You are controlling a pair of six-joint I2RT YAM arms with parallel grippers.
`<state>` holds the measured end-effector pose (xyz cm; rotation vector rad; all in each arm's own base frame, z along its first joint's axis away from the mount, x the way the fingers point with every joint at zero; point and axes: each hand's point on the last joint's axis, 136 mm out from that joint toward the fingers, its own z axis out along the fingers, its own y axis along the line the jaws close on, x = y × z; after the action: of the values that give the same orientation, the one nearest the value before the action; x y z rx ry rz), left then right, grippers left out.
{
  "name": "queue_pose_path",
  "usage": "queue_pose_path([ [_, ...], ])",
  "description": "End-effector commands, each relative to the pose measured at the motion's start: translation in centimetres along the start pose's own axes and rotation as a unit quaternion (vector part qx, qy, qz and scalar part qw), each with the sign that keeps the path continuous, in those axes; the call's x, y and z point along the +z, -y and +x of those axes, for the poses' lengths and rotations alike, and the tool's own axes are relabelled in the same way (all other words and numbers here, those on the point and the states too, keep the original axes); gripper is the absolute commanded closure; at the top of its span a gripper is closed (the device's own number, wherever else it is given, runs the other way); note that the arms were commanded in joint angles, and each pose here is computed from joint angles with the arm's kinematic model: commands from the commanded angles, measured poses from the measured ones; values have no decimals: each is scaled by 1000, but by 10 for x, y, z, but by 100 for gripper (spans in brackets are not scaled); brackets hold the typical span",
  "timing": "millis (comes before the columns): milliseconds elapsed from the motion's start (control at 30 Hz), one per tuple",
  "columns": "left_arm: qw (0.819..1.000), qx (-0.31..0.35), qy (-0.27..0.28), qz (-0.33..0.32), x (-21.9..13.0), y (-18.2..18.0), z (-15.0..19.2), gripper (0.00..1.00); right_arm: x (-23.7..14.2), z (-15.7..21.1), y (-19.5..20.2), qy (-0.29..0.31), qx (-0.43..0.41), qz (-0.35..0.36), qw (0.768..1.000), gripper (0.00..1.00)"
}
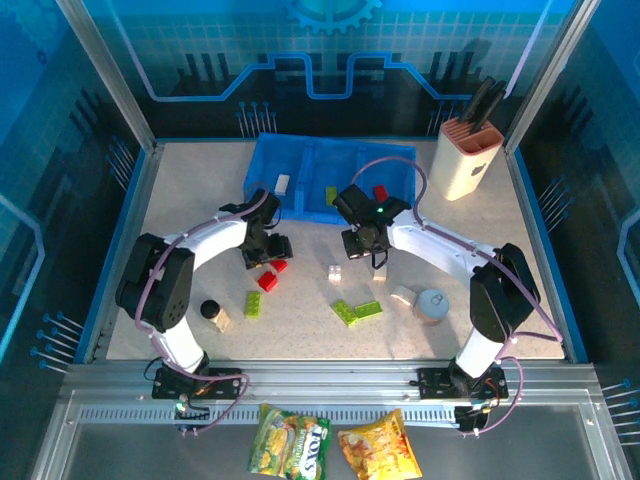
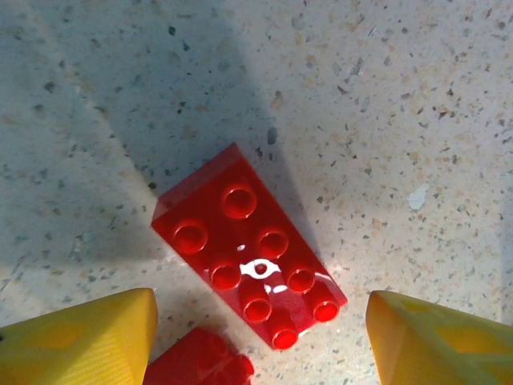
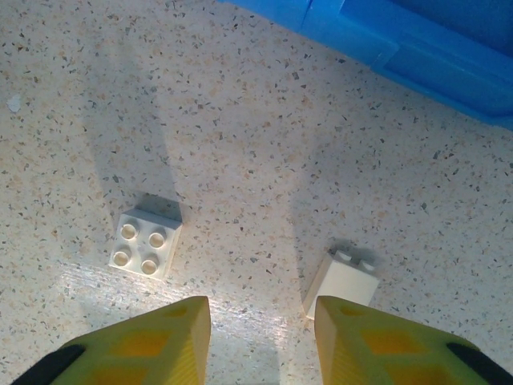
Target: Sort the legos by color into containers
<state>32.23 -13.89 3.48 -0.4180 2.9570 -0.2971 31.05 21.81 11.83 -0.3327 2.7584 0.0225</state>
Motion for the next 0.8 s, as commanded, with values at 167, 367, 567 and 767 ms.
queue_pose_path([
  [167,1000,9,-13,3,11,14,-1,32,-15,8,9,6,3,18,1000,61],
  [367,999,38,-15,-8,14,26,-4,38,-17,12,14,5,5,27,1000,61],
  [567,998,55,-20,-14,18,33,-1,42,-20,15,17,2,1,38,999,60],
  [767,997,72,-18,-35,21,32,-1,44,-23,15,17,5,1,38,999,61],
])
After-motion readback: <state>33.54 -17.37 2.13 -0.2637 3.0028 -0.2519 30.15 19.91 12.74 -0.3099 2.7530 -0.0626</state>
